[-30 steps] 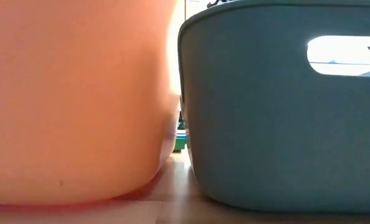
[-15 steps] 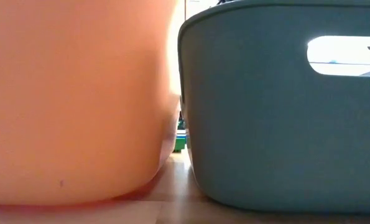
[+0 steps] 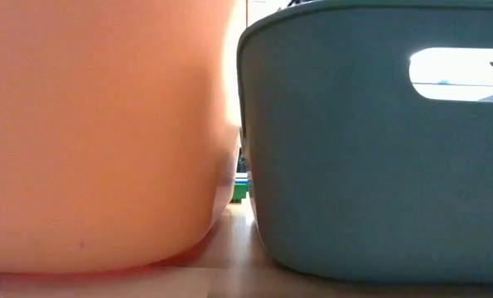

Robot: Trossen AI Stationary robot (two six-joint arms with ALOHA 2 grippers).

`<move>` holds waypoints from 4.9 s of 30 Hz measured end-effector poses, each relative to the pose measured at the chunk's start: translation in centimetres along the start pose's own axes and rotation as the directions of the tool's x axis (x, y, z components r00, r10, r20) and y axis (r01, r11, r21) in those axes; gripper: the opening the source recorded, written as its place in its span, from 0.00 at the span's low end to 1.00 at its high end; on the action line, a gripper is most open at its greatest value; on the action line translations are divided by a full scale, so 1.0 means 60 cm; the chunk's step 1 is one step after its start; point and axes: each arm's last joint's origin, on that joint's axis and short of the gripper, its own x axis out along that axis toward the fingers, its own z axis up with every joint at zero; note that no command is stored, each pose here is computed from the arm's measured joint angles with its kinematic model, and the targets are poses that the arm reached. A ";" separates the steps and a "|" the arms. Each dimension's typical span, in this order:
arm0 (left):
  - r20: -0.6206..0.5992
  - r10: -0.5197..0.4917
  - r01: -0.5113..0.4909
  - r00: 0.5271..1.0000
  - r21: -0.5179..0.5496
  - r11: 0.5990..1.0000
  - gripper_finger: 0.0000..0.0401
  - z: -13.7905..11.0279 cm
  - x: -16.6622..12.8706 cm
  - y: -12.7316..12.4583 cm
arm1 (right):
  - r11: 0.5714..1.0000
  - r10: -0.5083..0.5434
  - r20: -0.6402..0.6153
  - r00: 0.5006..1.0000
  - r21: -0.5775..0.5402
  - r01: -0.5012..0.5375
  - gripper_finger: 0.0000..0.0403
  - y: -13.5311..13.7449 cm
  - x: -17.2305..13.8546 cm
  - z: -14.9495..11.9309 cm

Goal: Sort blocks
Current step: Put the red block into the blue bin

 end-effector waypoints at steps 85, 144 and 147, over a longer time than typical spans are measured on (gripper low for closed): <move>0.187 0.097 -0.191 0.978 0.597 0.779 0.38 0.049 0.111 0.027 | 0.996 0.048 0.149 0.988 0.073 -0.059 0.45 0.034 0.000 0.023; 0.034 0.123 -0.127 0.992 0.148 0.981 0.38 0.084 0.089 -0.015 | 0.990 -0.014 0.094 0.995 0.142 0.000 0.44 -0.063 0.064 0.010; 0.043 0.137 -0.142 0.990 0.145 0.979 0.38 0.093 0.071 -0.020 | 0.994 -0.011 0.011 1.000 0.110 0.010 0.44 -0.063 0.066 -0.003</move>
